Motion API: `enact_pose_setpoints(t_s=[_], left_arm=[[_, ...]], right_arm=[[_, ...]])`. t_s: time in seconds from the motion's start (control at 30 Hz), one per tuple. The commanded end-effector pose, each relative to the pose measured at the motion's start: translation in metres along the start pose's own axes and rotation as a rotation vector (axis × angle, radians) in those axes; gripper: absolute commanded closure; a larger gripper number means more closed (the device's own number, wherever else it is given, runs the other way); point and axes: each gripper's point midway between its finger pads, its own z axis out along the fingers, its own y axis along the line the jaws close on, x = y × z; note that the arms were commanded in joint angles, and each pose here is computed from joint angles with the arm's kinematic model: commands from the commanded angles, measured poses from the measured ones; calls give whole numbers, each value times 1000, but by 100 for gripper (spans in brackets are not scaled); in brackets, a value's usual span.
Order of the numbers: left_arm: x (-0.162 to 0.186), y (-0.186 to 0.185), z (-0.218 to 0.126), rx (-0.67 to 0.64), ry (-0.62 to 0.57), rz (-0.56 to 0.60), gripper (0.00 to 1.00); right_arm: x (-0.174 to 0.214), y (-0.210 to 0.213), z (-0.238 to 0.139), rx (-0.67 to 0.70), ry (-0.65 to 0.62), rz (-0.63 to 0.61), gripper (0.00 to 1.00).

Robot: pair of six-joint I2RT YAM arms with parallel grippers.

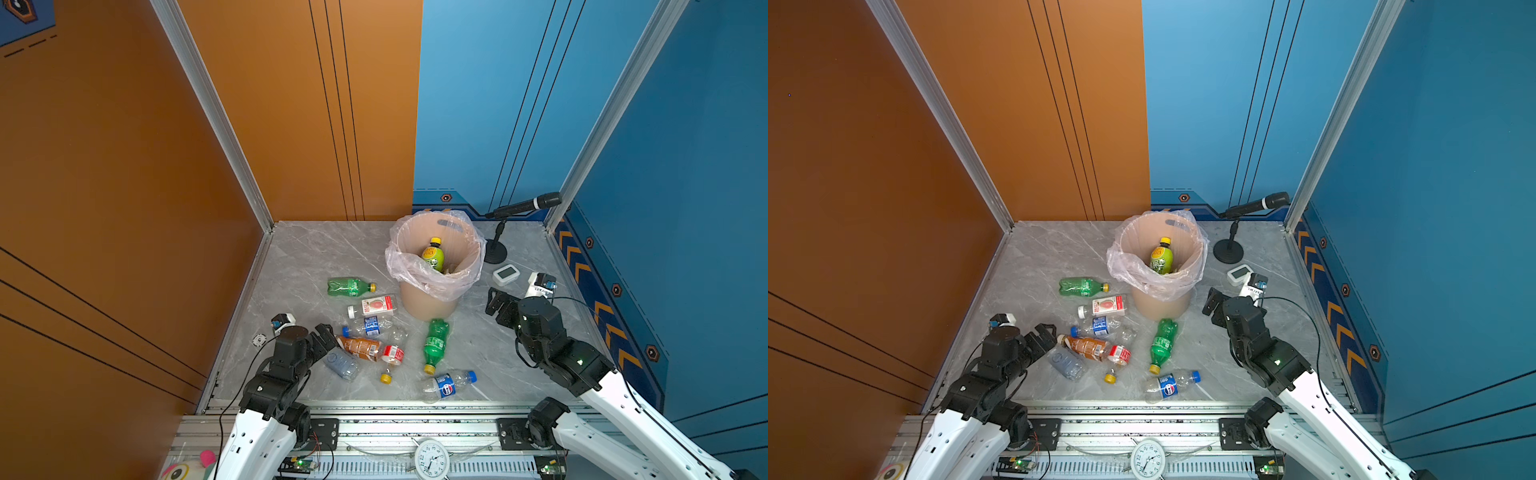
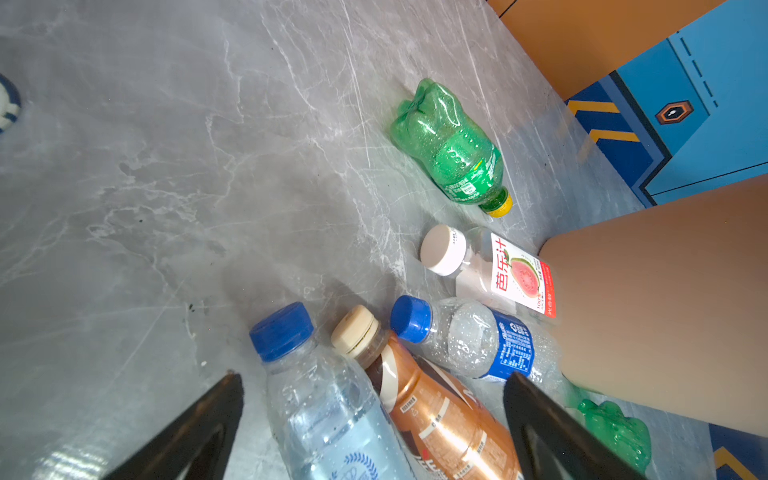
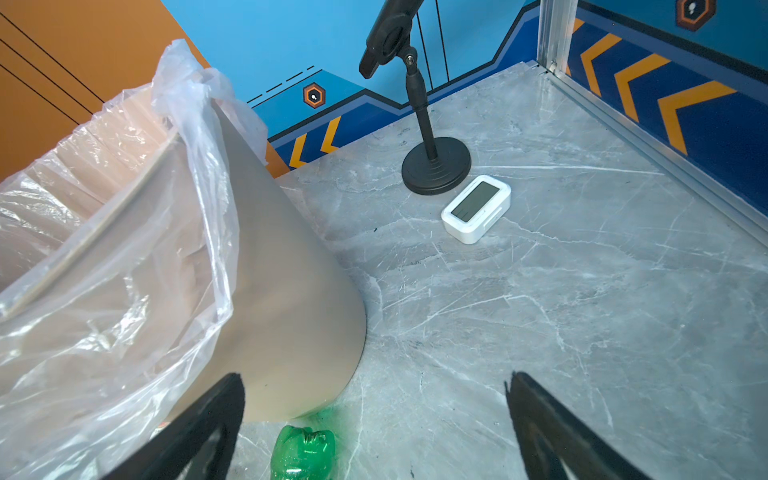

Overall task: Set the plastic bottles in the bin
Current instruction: 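Release the tea bottle into the bin and withdraw the right gripper, then grasp the clear blue-capped water bottle with the left gripper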

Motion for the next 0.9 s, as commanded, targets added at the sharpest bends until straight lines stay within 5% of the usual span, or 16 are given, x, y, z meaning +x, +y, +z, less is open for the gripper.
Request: enact_pose_setpoints(t_s=[0.0,0.23,0.87], left_arm=[[18,10,-4,-46,99,-34,2],[50,11,-3,-53,247,-95,9],[75,14,14,-85,275,-68,12]], right_arm=[[12,-7,9,45,34,3,0],[19,-6,19,50,50,1,0],[27,-19,27,62,65,33,0]])
